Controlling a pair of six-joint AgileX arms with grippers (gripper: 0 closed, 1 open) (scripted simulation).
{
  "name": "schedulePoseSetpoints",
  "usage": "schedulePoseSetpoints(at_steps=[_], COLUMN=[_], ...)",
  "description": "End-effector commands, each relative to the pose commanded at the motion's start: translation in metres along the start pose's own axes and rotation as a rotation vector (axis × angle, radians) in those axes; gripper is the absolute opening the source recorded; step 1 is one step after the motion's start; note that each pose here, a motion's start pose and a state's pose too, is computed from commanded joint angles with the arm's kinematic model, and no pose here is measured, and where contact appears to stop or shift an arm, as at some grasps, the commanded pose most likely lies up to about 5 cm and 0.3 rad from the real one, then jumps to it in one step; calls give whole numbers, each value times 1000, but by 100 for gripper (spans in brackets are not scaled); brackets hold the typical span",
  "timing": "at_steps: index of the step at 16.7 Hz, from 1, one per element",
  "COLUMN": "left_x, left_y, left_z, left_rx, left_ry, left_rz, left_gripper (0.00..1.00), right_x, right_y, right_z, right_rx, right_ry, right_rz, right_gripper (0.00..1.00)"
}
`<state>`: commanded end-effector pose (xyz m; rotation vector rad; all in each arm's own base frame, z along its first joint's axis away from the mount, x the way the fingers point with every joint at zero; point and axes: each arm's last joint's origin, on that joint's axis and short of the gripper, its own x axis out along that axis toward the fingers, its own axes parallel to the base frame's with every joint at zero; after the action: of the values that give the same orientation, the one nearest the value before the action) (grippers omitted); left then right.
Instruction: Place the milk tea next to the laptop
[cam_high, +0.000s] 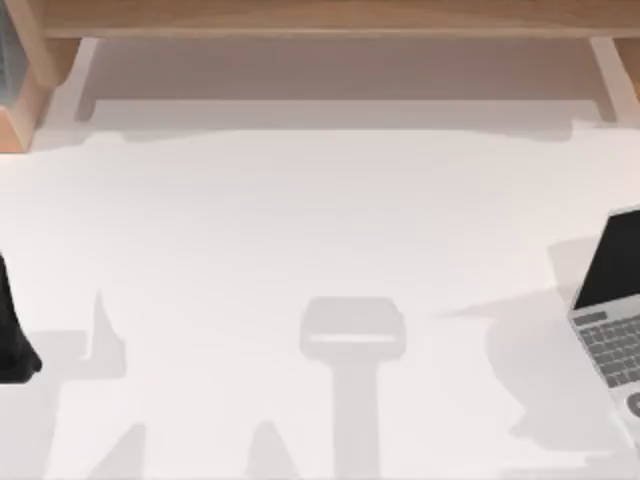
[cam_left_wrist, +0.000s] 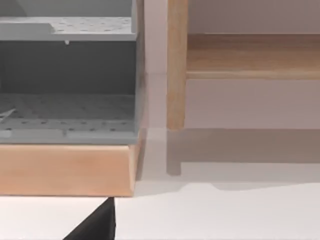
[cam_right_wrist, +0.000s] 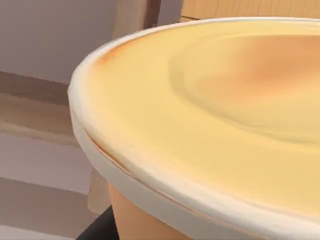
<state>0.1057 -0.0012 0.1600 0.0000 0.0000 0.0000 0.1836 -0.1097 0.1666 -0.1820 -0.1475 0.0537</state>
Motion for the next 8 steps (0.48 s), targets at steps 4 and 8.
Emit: schedulePoseSetpoints(at_steps=[4, 8], left_x=[0, 0], left_y=[0, 0], left_z=[0, 0], left_rx=[0, 0], left_ry=[0, 0], left_rz=[0, 0], left_gripper=[100, 100], right_x=[-39, -58], right_y=[-19, -23], right_z=[-27, -42], right_rx=[90, 172], right_ry=[160, 236], right_rz=[-33, -52], right_gripper=[0, 0])
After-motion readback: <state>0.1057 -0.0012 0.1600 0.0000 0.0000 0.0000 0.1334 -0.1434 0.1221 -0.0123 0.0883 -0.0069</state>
